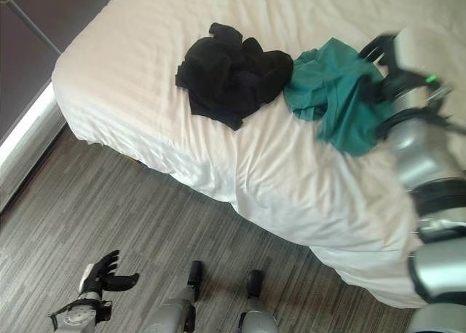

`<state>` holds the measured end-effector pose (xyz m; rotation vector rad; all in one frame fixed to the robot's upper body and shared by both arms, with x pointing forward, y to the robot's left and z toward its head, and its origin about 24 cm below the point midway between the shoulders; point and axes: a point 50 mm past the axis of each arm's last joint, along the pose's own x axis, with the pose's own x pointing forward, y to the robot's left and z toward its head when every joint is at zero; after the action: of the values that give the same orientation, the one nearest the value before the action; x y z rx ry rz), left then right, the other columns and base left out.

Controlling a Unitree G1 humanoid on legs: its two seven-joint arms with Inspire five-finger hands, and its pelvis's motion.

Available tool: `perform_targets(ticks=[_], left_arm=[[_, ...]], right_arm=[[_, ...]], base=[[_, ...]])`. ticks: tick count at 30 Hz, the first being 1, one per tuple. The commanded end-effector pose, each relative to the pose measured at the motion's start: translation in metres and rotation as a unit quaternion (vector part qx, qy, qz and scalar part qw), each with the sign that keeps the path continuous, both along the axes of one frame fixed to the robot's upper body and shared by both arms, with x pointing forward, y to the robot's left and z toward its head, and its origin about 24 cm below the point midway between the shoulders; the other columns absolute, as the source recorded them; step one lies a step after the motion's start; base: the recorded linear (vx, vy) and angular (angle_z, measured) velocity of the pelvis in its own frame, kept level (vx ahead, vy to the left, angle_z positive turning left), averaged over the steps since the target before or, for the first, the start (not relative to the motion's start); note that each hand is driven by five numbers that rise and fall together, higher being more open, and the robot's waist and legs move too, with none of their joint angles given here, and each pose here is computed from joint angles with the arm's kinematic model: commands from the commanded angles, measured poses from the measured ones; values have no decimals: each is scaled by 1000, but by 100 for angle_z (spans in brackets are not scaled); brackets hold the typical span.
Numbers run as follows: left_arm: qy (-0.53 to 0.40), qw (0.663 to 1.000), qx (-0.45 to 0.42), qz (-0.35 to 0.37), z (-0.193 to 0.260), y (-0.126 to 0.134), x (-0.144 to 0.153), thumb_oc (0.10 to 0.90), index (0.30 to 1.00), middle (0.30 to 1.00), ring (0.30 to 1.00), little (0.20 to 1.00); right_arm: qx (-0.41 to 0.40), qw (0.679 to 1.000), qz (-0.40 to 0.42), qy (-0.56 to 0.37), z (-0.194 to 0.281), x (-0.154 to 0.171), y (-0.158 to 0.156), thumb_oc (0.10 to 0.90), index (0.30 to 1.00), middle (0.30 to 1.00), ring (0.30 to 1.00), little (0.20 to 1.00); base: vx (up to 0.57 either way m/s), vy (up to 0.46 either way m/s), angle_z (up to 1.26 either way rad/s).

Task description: Pick up bed clothes into laundry basket.

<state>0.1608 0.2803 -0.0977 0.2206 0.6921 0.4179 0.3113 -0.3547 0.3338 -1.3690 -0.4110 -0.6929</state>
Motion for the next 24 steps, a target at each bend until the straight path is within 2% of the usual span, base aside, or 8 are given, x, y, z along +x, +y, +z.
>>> perform_targets(ticks=[1,7,9,11,15,22,23,24], left_arm=[[-93,989,114,23,53,45,26,800,900,900,900,900],[-191,953,225,60,116,75,51,800,900,900,900,900],[-283,915,274,83,169,85,66,800,900,900,900,900],[-333,888,306,87,203,88,78,800,900,900,900,900],[-392,859,326,54,240,74,97,800,900,900,900,900],[-416,875,246,19,225,47,104,800,900,900,900,900],[-417,879,230,10,219,40,102,800,900,900,900,900],[-415,882,222,10,214,38,98,800,900,900,900,900]], right_arm=[[-36,979,22,-200,78,-55,8,400,300,300,300,300],[107,961,-73,-243,22,-107,-71,400,300,300,300,300],[180,952,-154,-193,-46,-124,-105,400,300,300,300,300],[225,941,-194,-162,-87,-135,-118,400,300,300,300,300],[269,928,-245,-80,-145,-150,-126,400,300,300,300,300],[210,954,-204,-60,-126,-124,-106,400,300,300,300,300],[189,961,-191,-69,-115,-120,-100,800,900,900,900,900],[171,966,-181,-68,-108,-116,-95,800,900,900,900,900]], base=[[46,-88,1],[183,-37,-19],[355,99,-67],[284,46,-70],[144,88,-79],[44,87,-41],[12,57,-24],[6,34,-11]])
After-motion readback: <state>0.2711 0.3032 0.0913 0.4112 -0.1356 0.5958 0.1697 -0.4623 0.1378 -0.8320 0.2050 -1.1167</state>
